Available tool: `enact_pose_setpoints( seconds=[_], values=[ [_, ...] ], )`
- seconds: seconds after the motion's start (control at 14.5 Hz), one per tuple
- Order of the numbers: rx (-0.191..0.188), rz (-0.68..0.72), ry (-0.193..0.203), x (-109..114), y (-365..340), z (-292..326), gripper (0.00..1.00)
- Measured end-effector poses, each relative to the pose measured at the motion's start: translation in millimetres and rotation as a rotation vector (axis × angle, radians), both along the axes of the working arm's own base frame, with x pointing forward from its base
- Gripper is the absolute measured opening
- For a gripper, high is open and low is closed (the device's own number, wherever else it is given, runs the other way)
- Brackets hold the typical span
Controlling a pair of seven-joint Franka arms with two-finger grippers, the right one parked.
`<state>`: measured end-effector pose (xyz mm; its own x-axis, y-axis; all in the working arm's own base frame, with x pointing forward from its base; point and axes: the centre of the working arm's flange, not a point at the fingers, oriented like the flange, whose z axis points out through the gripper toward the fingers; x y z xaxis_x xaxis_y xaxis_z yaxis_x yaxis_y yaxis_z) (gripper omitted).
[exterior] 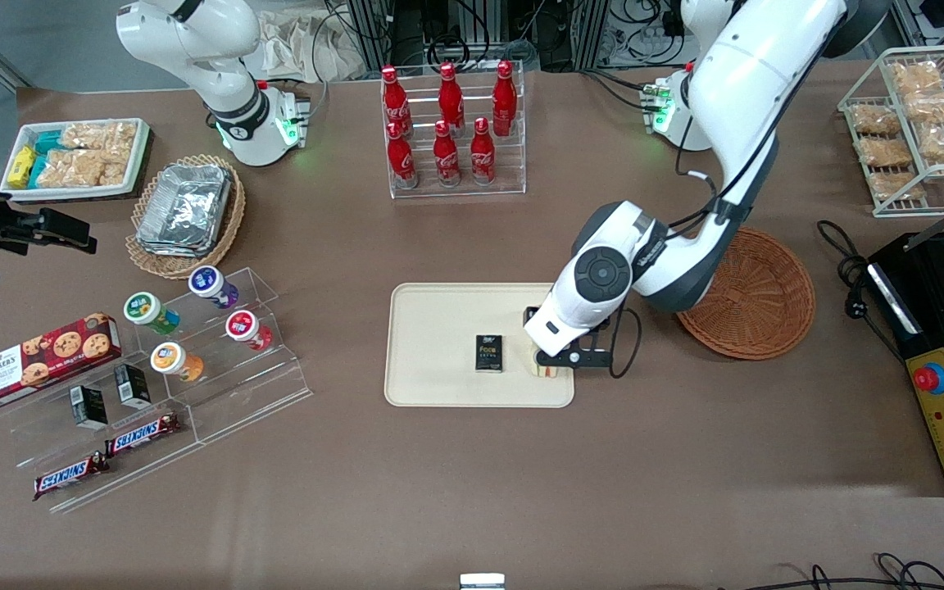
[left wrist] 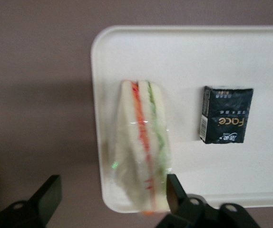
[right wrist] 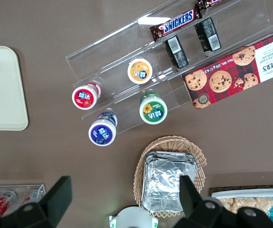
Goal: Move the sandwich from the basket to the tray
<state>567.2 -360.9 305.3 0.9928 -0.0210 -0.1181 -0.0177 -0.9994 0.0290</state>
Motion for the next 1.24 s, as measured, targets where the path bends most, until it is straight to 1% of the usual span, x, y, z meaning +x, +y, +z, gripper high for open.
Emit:
enact_pose_setpoints(
  seconds=[0.21,0.28,0.34,0.48,0.62,0.76,0.97,1.1,1.24],
  values=[
    [0.059,0.066,-0.02,28,43,94,1.0],
    [0.075,0.083,-0.018,37,67,126,1.0],
    [0.08,0.095,-0.017,44,95,153,1.0],
    [0.056,0.132,-0.036,58,161,196,1.0],
    [0.031,0.11,-0.059,66,230,225,1.0],
    [0.039,0.067,-0.066,65,292,243,1.0],
    [0.044,0.025,-0.067,54,355,256,1.0],
    [0.04,-0.001,-0.068,44,370,261,1.0],
    [0.039,-0.008,-0.076,40,373,267,1.0]
  ],
)
